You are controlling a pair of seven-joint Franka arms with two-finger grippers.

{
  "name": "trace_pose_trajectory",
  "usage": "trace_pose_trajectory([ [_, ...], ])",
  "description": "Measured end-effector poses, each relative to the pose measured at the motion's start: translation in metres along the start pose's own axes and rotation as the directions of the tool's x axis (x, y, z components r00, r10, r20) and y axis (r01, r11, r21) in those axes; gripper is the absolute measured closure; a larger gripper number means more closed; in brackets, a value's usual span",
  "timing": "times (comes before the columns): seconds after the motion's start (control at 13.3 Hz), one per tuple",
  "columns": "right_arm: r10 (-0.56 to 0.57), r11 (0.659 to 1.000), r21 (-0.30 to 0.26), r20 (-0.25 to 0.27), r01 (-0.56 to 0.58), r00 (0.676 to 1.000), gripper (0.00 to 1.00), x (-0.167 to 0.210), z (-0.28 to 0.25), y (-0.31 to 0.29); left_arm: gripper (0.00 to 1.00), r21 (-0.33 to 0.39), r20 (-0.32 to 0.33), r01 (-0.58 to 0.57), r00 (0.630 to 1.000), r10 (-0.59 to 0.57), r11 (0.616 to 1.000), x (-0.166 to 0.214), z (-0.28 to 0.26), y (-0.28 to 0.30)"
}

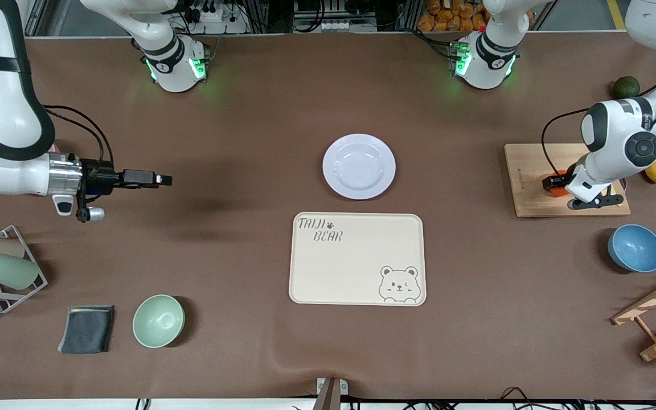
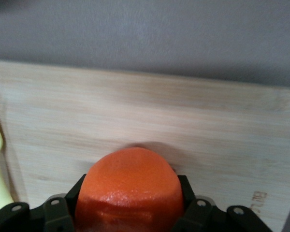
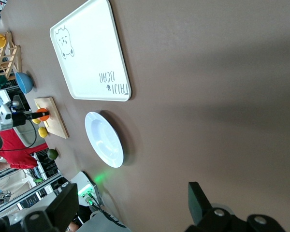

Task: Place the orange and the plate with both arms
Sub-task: 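Carry the orange with the left gripper and lower it onto the plate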

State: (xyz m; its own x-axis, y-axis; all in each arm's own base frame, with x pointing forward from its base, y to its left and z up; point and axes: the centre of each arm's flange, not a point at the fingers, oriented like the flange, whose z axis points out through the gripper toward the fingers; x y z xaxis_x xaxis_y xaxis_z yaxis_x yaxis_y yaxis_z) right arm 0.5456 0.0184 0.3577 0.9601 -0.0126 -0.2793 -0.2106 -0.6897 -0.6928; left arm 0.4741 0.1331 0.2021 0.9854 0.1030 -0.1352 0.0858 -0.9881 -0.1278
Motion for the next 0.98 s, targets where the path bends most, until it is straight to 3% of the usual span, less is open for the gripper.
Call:
trace_pose_trajectory([
  [0.23,-0.046,0.998,0.029,-0.002,0.046,0.999,0.0,-0.003,0.022,0.005,0.25,0.026,-0.059,-0.052,0.997,0.054,0.998,0.012,-0.061,0.046],
  [0.6,-0.08,0.996,0.048,-0.01,0.08,0.997,0.0,-0.007,0.041,0.012,0.25,0.038,-0.112,0.03,0.993,-0.026,0.999,0.002,-0.12,0.181],
  [0.98,-0.1,0.992,0.072,-0.06,0.105,0.993,0.0,-0.014,0.087,0.014,0.25,0.055,-0.06,0.115,0.992,-0.112,0.992,-0.03,-0.161,0.321],
])
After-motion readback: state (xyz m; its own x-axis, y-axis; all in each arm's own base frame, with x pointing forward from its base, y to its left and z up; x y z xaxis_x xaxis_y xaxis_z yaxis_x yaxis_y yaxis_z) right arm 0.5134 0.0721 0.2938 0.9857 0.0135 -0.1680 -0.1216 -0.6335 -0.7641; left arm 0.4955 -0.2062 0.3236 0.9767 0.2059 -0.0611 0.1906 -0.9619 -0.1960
